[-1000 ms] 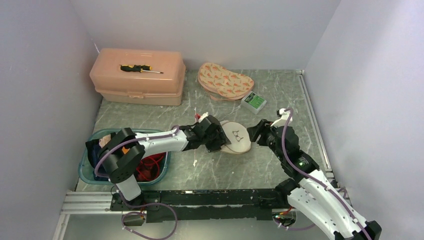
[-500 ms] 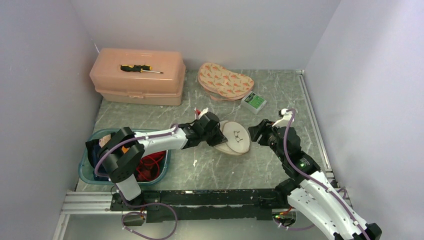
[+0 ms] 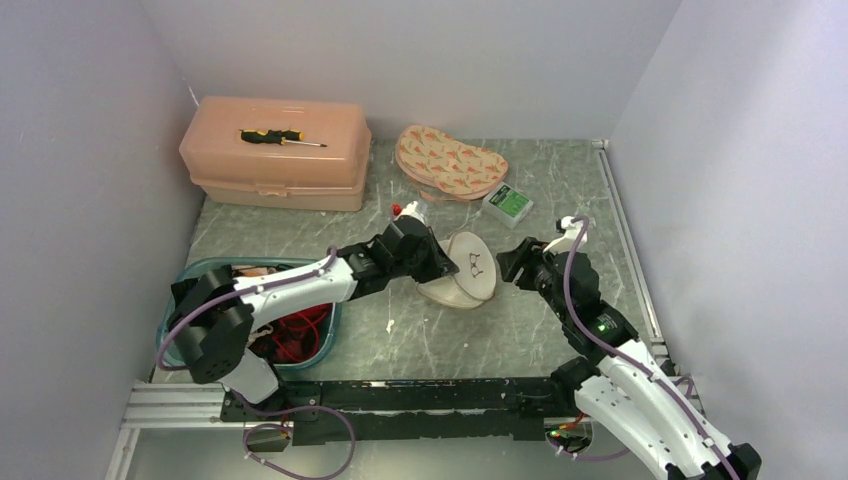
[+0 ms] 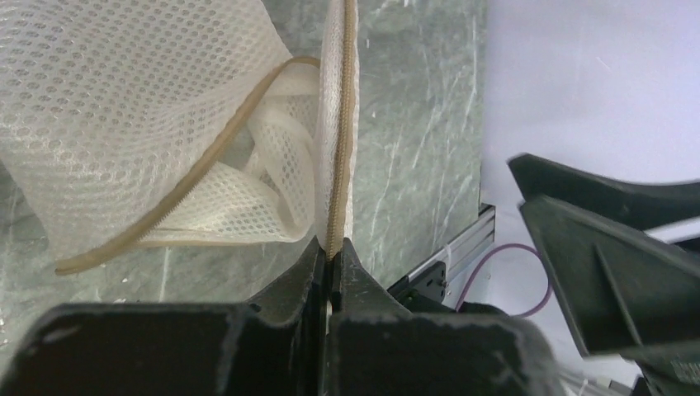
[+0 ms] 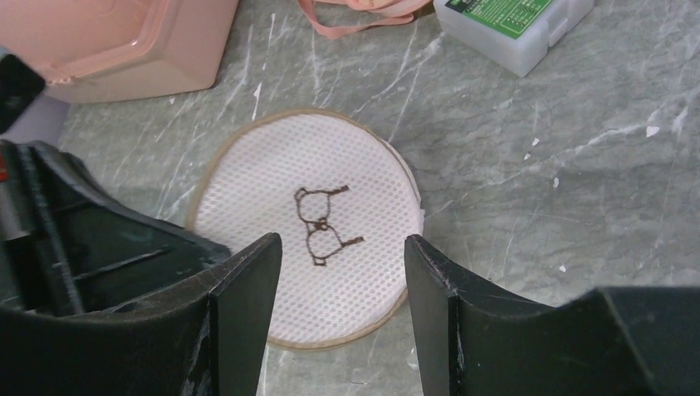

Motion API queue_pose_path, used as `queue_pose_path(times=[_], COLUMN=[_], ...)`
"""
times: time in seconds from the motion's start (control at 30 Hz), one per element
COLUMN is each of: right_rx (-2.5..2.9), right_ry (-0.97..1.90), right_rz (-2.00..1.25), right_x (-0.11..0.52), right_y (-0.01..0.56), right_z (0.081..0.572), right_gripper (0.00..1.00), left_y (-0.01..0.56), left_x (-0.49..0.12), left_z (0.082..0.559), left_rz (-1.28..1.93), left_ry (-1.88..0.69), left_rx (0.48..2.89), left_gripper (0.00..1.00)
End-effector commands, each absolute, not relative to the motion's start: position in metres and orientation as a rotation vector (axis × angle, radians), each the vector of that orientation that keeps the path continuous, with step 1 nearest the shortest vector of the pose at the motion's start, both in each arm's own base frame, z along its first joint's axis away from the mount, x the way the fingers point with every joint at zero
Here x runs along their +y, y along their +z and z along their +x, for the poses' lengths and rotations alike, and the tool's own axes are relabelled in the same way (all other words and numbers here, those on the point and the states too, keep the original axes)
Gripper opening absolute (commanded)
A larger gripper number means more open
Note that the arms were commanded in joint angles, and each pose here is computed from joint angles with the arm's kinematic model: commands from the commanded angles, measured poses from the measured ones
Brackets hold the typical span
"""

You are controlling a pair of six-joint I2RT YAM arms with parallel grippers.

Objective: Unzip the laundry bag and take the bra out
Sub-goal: Close the laundry bag at the center of the board.

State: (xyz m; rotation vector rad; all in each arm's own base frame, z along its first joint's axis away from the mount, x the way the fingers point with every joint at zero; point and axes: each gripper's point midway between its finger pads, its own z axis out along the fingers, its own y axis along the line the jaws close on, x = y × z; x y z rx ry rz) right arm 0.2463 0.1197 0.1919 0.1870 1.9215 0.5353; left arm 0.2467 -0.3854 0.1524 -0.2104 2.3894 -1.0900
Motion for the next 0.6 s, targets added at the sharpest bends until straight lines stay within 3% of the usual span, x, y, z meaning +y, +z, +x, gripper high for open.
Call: queue_pose_path(times=[0.0,0.27,0.57], right_rx=[1.887,1.922,1.945], right_ry=[0.564,0.611,0.748], right_rz=[0.186,0.165,0.041], right_x=[0.125,0.137,0.165], right_y=[0.195,0.180,0.174], right_z=[0.253,0.255,0.250], right_gripper=[0.60,0.59,0.52], left_y=[0.174,0.137,0.106], left_x=[-0.375,-0.336,-0.322], left_z=[0.242,0.250,0.269], left_rz=[-0.095,-0.242,-0.309], left_ry=[-1.168,-1.182,-1.154], left_rx=[2.294,2.313,2.339], left_gripper=[0.03,0.03,0.03])
